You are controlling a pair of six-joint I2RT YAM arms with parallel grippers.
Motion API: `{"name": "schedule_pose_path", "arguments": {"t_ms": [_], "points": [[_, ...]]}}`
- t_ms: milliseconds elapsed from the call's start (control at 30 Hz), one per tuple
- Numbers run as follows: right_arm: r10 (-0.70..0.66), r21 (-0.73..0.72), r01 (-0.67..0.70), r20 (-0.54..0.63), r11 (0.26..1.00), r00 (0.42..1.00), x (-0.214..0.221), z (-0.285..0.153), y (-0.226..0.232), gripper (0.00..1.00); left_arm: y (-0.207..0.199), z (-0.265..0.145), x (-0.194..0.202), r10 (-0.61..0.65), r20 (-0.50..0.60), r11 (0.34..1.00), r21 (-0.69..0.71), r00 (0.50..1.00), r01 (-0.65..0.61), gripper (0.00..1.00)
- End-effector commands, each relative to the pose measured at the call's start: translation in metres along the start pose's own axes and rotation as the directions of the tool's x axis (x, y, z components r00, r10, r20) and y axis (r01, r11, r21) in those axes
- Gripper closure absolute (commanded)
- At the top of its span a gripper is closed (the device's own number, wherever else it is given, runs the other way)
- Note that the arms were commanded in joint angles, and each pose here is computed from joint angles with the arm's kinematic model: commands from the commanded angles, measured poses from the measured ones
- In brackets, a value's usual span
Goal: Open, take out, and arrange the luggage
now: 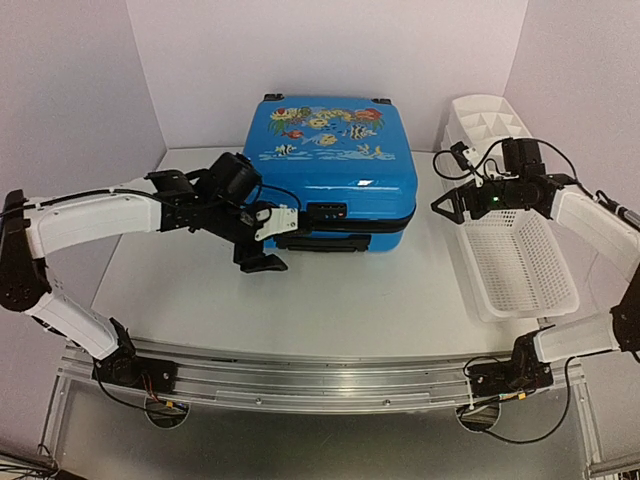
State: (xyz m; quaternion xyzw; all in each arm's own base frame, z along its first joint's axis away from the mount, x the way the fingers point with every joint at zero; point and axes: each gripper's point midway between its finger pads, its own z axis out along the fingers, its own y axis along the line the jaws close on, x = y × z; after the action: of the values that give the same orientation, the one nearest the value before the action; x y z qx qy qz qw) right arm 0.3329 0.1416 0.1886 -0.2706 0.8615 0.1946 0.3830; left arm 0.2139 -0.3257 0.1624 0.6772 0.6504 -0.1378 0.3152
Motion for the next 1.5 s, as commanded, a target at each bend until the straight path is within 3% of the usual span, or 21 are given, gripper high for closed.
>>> {"name": "schedule_pose_path", "arguments": {"t_ms": [0, 267, 667, 900, 1100, 1267, 1467], "points": [[-0.053, -0.065, 0.054, 0.029, 0.996, 0.998, -0.016, -0.002, 0.004, 0.02, 0.028, 0.037, -0.053, 0.172, 0.099, 0.98, -0.119, 0.98, -0.16, 0.26], [-0.034, -0.096, 0.036, 0.028, 0.995, 0.999, -0.008, 0.006, -0.003, 0.03, 0.05, 0.101, -0.069, 0.312, 0.132, 0.927, -0.258, 0.941, -0.272, 0.26], [0.014, -0.18, -0.007, 0.038, 0.984, 0.999, -0.011, 0.019, 0.0, 0.04, 0.054, 0.142, -0.032, 0.285, -0.027, 0.933, -0.222, 0.958, -0.284, 0.33], [-0.044, -0.19, 0.053, 0.053, 0.98, 0.998, -0.009, 0.018, -0.002, 0.07, 0.054, 0.157, 0.007, 0.278, -0.152, 0.936, -0.18, 0.948, -0.303, 0.56], [-0.097, -0.22, 0.104, 0.04, 0.97, 0.994, 0.0, 0.028, -0.002, 0.15, 0.053, 0.154, 0.034, 0.243, -0.246, 0.953, -0.12, 0.938, -0.278, 0.99], [-0.106, -0.338, 0.134, 0.098, 0.932, 0.989, -0.01, 0.027, 0.017, 0.26, 0.069, 0.137, 0.042, 0.177, -0.247, 0.966, -0.143, 0.953, -0.216, 1.0], [-0.112, -0.394, 0.126, 0.059, 0.91, 0.992, 0.008, 0.046, 0.023, 0.37, 0.074, 0.116, 0.033, 0.127, -0.178, 0.976, -0.152, 0.976, -0.155, 1.0]]}}
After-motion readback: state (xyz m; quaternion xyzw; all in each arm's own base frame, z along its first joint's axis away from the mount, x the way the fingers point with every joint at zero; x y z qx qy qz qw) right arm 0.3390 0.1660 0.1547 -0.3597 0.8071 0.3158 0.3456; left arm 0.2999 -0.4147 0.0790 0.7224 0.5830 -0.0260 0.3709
